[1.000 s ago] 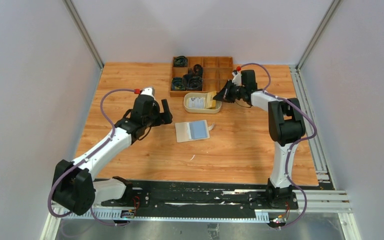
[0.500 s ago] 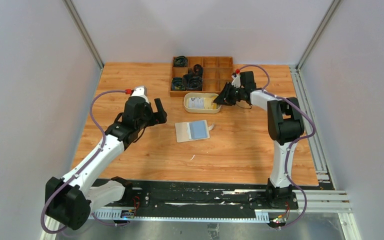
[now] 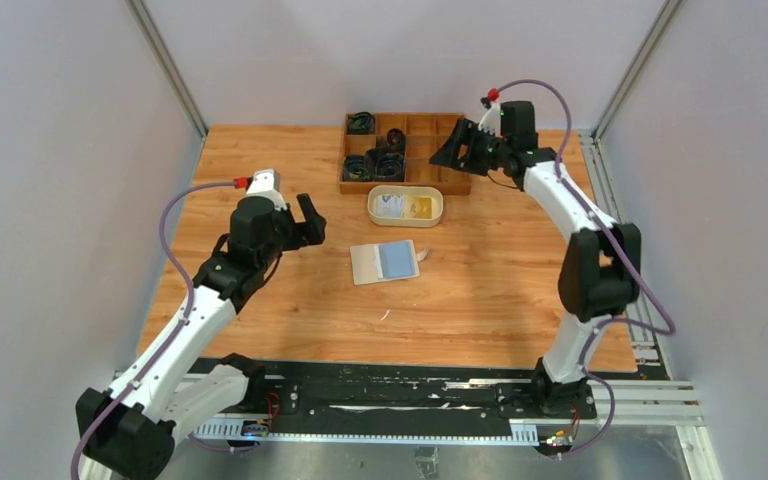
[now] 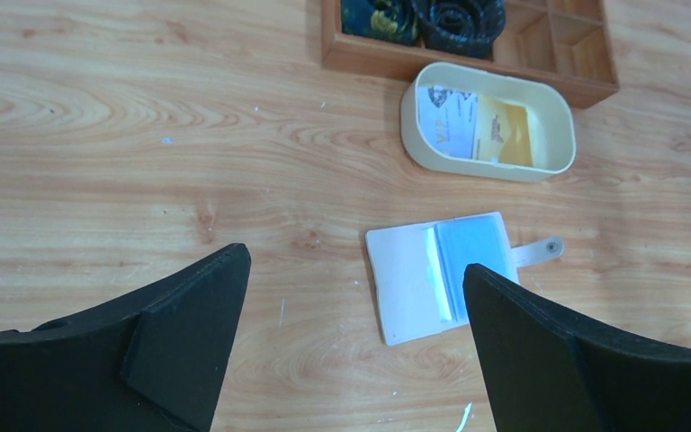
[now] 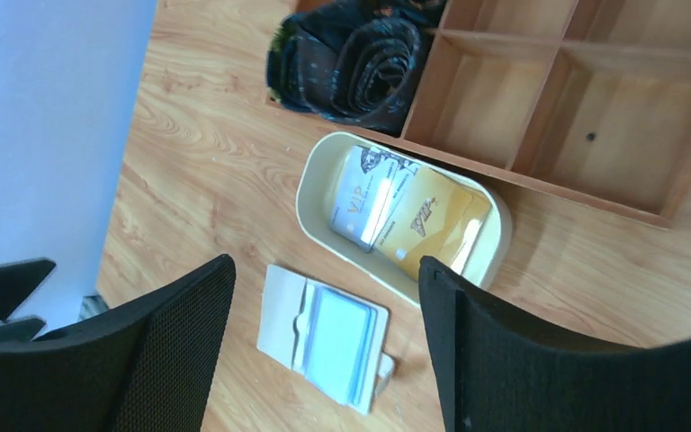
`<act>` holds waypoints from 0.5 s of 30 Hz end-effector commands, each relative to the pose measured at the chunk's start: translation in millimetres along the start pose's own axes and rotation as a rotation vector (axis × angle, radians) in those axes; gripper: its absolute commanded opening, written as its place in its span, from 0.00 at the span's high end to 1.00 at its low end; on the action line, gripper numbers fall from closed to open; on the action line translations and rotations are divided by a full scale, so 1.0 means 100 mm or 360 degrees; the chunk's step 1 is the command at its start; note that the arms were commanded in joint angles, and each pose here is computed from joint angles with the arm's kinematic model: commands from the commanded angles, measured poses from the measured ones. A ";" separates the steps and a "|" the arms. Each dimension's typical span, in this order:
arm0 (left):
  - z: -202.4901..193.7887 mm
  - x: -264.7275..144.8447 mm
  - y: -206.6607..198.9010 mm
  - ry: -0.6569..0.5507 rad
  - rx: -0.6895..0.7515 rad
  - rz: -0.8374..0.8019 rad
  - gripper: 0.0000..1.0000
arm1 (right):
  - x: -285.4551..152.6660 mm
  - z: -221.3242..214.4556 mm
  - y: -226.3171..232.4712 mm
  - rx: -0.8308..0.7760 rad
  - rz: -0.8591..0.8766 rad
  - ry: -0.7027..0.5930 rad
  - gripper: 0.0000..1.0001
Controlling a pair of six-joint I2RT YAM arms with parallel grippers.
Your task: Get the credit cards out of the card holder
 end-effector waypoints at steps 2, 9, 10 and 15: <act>0.34 -0.12 0.06 -0.0197 0.0077 0.0032 0.00 | -0.55 -0.14 0.18 -0.0276 -0.0131 -0.0166 0.20; 0.38 -0.11 0.07 -0.0233 0.0156 0.0029 0.00 | -1.14 -0.76 -0.32 -0.0356 -0.0367 -0.0441 0.14; 0.40 -0.13 0.08 -0.0256 0.0153 0.0039 0.00 | -1.20 -0.85 -0.40 -0.0344 -0.0398 -0.0457 0.14; 0.46 -0.17 0.11 -0.0313 0.0177 0.0055 0.00 | -1.43 -1.14 -0.66 -0.0183 -0.0495 -0.0588 0.06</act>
Point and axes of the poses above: each gripper's point midway between its finger pads, its own x axis out along the fingers, its own y axis along the line the jaws close on, z = x × y, the point moved 1 cm from there along -x, back along the fingers, and after that the axes turned 12 degrees about x, right-handed, at the moved point
